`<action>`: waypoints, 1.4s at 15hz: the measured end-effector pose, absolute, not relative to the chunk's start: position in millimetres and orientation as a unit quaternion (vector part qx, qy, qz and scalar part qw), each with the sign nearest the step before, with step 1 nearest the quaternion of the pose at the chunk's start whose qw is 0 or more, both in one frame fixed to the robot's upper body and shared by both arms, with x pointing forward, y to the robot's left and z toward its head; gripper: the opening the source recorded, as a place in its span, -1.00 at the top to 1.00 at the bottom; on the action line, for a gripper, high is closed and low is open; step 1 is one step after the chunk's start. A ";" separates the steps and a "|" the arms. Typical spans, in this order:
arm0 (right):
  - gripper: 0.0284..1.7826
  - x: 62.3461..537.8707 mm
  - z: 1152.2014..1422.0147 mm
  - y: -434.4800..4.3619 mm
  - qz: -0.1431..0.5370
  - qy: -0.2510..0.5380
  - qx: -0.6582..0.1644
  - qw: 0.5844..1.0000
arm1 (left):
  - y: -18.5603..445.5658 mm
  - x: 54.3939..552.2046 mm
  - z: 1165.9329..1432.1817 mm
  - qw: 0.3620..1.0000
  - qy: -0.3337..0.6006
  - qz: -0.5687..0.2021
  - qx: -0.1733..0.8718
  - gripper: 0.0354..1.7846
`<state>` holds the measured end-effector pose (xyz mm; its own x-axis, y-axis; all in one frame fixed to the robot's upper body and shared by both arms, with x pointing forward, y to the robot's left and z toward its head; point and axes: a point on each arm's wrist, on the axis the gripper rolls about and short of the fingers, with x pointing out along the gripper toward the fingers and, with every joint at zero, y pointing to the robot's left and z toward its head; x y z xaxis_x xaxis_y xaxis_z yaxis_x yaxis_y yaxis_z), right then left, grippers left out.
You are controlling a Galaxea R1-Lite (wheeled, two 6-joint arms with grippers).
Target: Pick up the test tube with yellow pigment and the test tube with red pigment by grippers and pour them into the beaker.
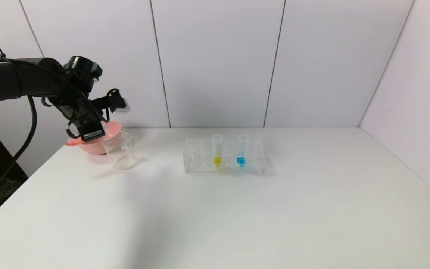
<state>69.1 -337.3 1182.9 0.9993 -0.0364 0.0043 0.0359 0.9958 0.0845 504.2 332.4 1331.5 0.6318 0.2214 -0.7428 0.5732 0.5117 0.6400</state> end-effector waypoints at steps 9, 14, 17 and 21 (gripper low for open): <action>-0.92 69.1 1182.9 -337.3 -0.018 -0.003 0.042 0.999 | 315.6 497.6 1331.7 0.724 0.443 -0.092 0.521 0.55; -0.92 69.1 1182.9 -337.3 -0.018 -0.003 0.042 0.999 | 307.2 497.5 1329.7 0.708 0.452 -0.077 0.537 0.55; -0.92 69.1 1182.9 -337.3 -0.018 -0.003 0.043 0.999 | 301.1 498.4 1326.9 0.699 0.455 -0.072 0.546 0.55; -0.92 69.1 1182.9 -337.3 -0.018 -0.003 0.042 0.999 | 290.1 498.4 1321.8 0.679 0.466 -0.063 0.563 0.55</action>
<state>69.1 -337.3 1182.9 0.9993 -0.0368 0.0038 0.0363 0.9957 0.0847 498.4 290.1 1321.8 0.5577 0.4397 -0.7040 0.6105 0.3573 0.7068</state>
